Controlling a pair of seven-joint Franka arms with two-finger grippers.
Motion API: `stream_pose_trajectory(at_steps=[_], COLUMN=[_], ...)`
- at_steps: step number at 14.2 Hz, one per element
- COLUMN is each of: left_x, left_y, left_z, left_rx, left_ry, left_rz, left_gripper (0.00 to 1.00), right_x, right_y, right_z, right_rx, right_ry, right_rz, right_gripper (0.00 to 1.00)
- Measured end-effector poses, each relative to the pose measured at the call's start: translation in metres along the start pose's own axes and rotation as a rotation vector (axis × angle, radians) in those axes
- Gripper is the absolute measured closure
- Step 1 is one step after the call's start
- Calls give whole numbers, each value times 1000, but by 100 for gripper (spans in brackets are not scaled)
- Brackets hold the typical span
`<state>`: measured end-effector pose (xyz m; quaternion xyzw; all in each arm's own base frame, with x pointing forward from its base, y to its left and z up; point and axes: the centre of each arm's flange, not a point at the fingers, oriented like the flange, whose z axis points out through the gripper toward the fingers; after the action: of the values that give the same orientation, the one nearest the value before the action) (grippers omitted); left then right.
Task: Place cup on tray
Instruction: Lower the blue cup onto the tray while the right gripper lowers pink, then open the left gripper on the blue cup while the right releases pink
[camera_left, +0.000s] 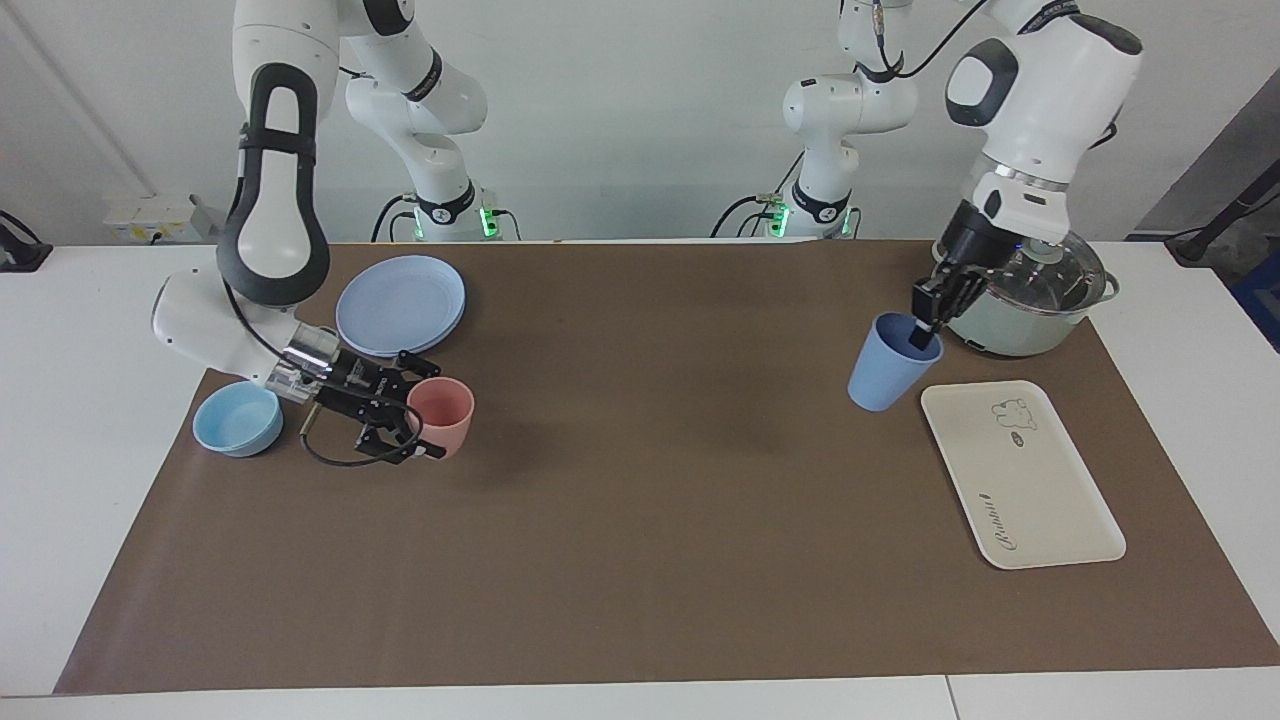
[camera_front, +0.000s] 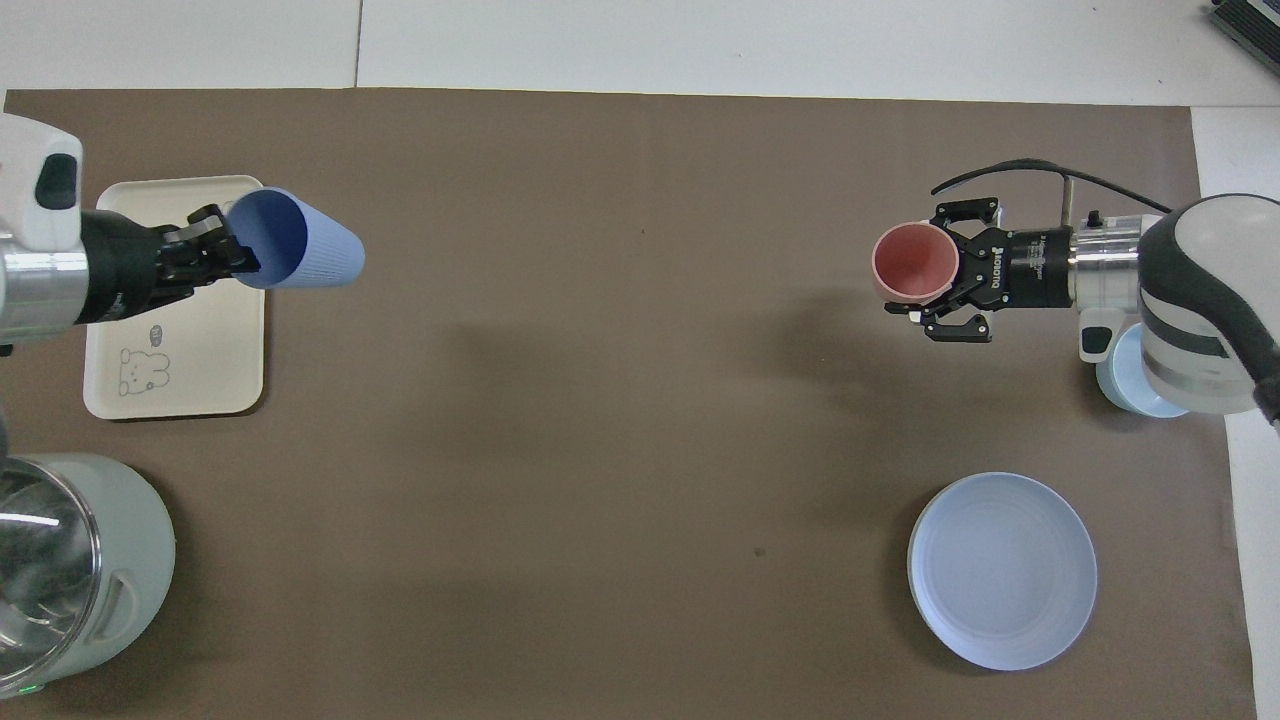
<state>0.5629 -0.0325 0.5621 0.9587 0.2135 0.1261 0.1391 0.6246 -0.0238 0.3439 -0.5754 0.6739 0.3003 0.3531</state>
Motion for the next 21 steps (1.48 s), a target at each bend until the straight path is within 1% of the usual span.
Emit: stream_pose_trajectory(at_steps=[2,4,6,8,9,11,13,16,17,19,20,21], left_x=[33,63,83,91,90,79,69,68,69,68,70,74], left_y=[-61,-120,-175,-216,-222,-225,-227,-235,-235,-231,-228,-224], left_z=[11,33,52,64,72,92,108,123,129,133,132,126], left_rx=[29,50,62,71,74,79,84,91,92,89,87,83], left_ry=[-5,-30,-53,-63,-60,-62,-72,-43,-40,-42,-37,-30], left_rz=[32,68,104,120,122,122,121,124,128,144,154,166], left_gripper=[95,95,95,95,95,95,95,95,87,65,52,41], right_x=[47,77,91,102,113,129,130,129,130,133,136,140], right_y=[-2,-4,-9,-10,-9,-8,-10,-10,-10,-11,-10,-10], right_z=[-7,-17,-26,-25,-21,-14,-12,-12,-13,-17,-21,-26], right_rx=[-13,-22,-19,-18,-23,-54,-73,-72,-72,-62,-54,-48], right_ry=[-41,-71,-88,-93,-98,-132,-152,-152,-152,-146,-137,-130], right_rz=[10,24,17,-18,-26,-34,-39,-40,-40,-44,-54,-58], right_gripper=[21,21,21,21,21,21,21,21,21,21,21,21])
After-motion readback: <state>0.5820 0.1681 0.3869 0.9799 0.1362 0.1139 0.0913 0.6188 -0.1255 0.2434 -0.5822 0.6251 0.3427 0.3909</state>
